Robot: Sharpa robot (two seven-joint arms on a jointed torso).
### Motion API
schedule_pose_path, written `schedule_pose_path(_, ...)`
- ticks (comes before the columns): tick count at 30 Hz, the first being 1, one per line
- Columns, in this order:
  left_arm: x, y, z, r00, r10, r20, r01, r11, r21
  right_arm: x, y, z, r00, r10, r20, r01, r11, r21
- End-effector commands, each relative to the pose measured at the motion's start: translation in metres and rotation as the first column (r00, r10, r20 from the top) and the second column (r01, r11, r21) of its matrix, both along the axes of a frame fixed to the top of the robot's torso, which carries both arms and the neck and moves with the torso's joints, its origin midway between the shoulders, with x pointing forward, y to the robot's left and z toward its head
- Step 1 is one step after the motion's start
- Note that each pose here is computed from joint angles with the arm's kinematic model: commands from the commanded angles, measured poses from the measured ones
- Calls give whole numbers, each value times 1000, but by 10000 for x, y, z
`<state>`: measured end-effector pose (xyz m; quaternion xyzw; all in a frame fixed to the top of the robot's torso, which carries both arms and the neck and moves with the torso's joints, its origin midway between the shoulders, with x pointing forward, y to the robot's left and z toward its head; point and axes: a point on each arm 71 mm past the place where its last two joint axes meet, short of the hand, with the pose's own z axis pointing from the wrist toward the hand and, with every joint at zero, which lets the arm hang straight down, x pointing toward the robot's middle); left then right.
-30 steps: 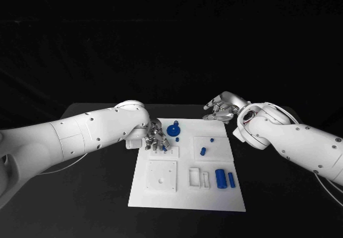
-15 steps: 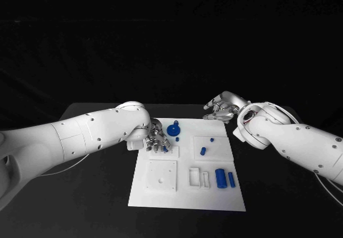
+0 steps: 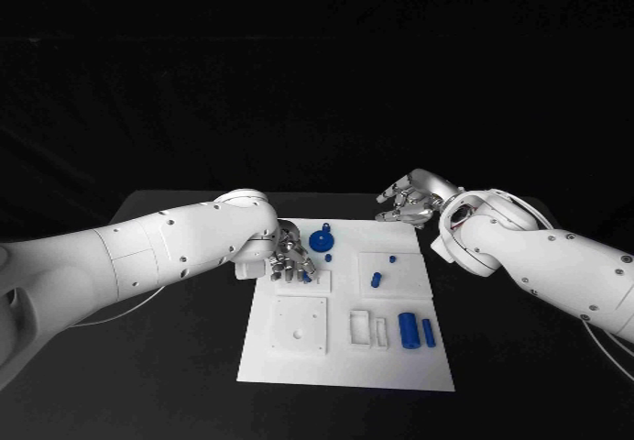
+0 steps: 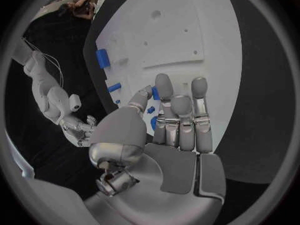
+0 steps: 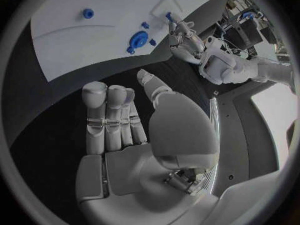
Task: Assemble the parts on the task board
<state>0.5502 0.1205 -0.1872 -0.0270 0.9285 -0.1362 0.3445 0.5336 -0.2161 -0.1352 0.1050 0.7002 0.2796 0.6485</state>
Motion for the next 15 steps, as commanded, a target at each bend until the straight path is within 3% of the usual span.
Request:
schedule_pose_path(1, -12, -17, -3, 1000, -5, -3, 5, 1000, -1, -3, 10, -3, 1000, 11, -3, -11, 1000, -6)
schedule_pose_path(15, -13, 14, -4, 1000, 2, 3, -2, 1000, 6, 7, -23, -8, 1000, 2, -1, -2, 1000, -7)
